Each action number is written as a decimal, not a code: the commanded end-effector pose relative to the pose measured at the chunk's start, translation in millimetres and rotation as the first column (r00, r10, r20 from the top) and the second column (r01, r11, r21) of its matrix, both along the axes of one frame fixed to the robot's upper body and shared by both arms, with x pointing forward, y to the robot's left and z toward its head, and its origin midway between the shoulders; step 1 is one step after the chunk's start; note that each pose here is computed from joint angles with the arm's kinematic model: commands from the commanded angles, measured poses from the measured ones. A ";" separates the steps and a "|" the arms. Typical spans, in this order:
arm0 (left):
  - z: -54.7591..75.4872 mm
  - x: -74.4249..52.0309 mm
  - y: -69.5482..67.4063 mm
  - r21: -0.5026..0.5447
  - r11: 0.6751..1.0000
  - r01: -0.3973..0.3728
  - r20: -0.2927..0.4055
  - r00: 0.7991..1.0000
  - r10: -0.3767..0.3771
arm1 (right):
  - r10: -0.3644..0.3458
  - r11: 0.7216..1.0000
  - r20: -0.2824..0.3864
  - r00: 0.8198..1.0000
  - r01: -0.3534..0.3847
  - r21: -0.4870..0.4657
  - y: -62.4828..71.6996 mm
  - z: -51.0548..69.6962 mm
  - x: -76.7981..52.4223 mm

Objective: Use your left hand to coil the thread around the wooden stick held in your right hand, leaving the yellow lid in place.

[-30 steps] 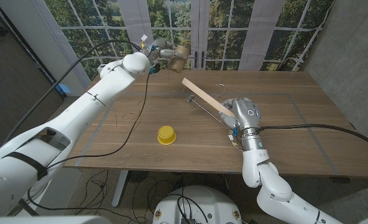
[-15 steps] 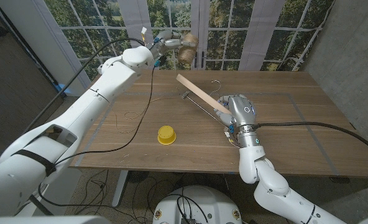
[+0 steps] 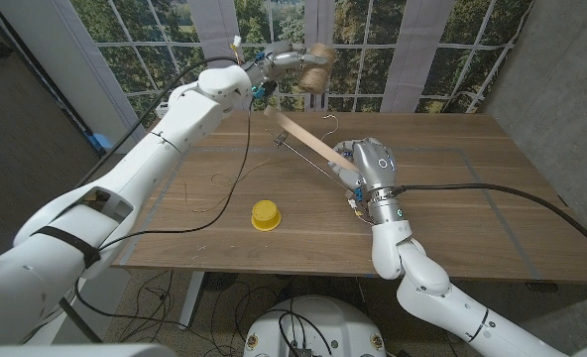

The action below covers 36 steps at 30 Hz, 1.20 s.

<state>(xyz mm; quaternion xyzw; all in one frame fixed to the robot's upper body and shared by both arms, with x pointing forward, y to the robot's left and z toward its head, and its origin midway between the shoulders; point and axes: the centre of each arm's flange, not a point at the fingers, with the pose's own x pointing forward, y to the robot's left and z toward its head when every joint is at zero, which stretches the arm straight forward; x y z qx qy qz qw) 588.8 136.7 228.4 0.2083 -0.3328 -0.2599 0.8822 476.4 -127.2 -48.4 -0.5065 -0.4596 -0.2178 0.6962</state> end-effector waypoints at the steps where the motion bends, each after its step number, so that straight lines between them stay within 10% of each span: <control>1: 12.0 -5.4 -22.6 0.124 0.978 0.169 -0.079 0.984 -0.160 | 0.046 0.998 0.048 0.998 -0.043 -0.046 16.3 12.1 1.0; 26: -12.3 -49.4 12.4 0.133 0.951 0.278 -0.060 0.960 -0.272 | -0.138 0.990 0.077 0.987 0.135 0.039 2.9 19.4 35.7; 32: -27.8 -59.0 28.5 0.084 0.986 0.145 0.020 0.989 -0.147 | -0.171 0.981 0.106 0.980 0.159 0.110 -2.4 22.1 38.1; 36: -38.3 -52.3 34.5 0.035 0.968 0.249 -0.007 0.968 -0.249 | -0.194 0.972 0.131 0.972 0.172 0.161 -6.1 23.9 37.3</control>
